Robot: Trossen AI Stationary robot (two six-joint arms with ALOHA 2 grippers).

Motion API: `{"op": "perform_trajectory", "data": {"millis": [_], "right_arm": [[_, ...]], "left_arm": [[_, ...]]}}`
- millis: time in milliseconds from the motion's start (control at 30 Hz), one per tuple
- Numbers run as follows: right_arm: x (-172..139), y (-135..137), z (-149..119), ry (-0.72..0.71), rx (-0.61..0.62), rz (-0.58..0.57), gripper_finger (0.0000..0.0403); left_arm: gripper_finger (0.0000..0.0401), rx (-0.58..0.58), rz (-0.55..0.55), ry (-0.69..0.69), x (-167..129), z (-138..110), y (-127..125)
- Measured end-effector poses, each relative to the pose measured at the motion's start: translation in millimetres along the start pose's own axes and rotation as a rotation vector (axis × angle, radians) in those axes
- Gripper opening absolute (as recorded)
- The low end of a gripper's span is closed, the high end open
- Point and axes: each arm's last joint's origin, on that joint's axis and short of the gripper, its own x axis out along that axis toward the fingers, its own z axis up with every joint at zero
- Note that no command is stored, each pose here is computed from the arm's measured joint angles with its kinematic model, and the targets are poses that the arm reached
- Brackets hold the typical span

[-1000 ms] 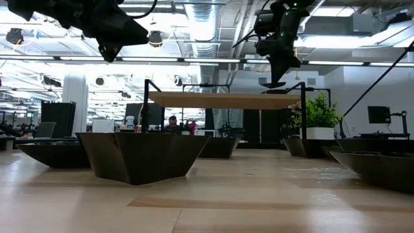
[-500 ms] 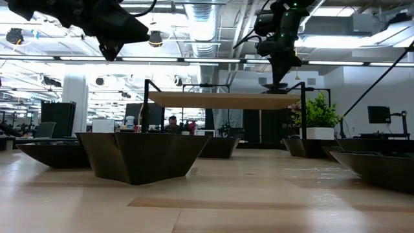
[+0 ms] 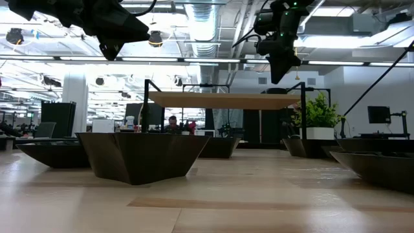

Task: Pick & Place Mini shaped plates
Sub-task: Put the black distorted square plate on the shelf

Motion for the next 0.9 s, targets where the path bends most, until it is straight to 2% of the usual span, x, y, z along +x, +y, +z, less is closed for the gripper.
{"op": "perform_trajectory", "data": {"millis": [133, 300, 533, 700, 900], "right_arm": [[-17, 4, -4, -0.070, -0.010, 0.001, 0.0059], [-56, 13, -15, -0.227, -0.037, 0.010, 0.0059], [-104, 42, -42, -0.444, -0.088, 0.084, 0.0059], [-102, 67, -77, -0.536, -0.091, 0.154, 0.0059], [-69, 102, -127, -0.571, -0.076, 0.237, 0.0059]], "left_arm": [[0.0076, 0.000, 0.000, 0.000, 0, 0, 0], [0.0076, 0.001, 0.000, 0.001, 0, 0, 0], [0.0076, 0.023, -0.020, 0.018, 0, -1, 0], [0.0076, 0.034, -0.038, 0.027, 0, -2, -1], [0.0076, 0.065, -0.057, 0.055, 0, -4, -1]]}}
